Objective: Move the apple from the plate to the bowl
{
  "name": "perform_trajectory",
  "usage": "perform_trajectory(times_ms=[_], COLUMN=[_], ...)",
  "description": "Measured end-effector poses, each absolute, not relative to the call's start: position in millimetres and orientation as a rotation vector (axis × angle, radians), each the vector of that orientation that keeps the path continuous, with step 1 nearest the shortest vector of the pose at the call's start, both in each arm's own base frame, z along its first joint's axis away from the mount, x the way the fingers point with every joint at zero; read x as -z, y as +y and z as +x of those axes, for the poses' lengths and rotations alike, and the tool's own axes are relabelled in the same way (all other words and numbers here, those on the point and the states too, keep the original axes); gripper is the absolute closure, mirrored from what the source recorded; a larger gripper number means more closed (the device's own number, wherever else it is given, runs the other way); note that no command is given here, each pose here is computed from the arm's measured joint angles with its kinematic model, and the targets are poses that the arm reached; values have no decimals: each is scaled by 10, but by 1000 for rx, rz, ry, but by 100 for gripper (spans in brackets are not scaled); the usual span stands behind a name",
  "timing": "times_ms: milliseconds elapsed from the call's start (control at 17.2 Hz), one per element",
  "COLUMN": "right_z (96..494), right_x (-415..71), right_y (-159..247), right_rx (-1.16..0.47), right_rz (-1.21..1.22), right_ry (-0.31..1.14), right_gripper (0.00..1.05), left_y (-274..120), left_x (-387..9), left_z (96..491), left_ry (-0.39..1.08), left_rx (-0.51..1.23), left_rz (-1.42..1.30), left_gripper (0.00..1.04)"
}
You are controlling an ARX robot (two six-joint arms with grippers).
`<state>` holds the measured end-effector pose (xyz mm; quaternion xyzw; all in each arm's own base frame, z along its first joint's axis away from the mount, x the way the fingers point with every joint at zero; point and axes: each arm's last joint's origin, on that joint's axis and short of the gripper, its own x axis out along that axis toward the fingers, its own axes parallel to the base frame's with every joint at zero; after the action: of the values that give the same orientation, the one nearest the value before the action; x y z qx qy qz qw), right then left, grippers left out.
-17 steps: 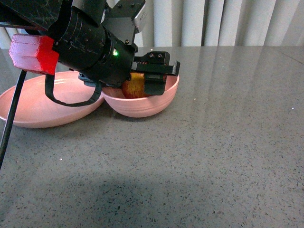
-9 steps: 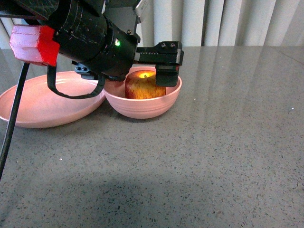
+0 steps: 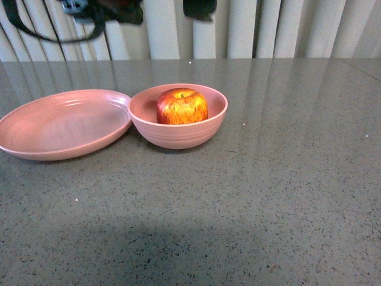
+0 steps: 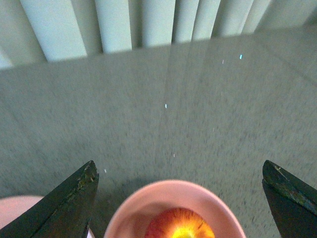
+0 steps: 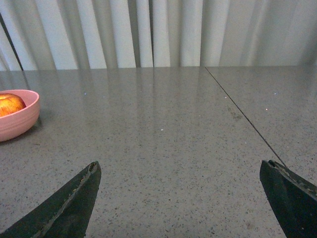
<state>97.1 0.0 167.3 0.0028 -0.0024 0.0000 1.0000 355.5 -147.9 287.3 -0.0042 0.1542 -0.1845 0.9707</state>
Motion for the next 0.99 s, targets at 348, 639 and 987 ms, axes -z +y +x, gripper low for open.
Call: perform_trajectory(times_ms=[348,639,987], right_z=[971,971,971], right_x=[-1673,-1672,-1673], right_y=[0,0,0], right_rx=[0,0,0], right_rz=[6,6,6], right_ry=[-5,-4,-5], right_gripper=[7,7,7], left_y=[-1086,-522,-220], left_x=[-3506,-2786,-2205], left_z=[2919,2188,1755], left_ry=[-28,-25,-1], left_rx=[127,-20,-11], left_rz=[-30,-25,-16], left_gripper=[19,75,104])
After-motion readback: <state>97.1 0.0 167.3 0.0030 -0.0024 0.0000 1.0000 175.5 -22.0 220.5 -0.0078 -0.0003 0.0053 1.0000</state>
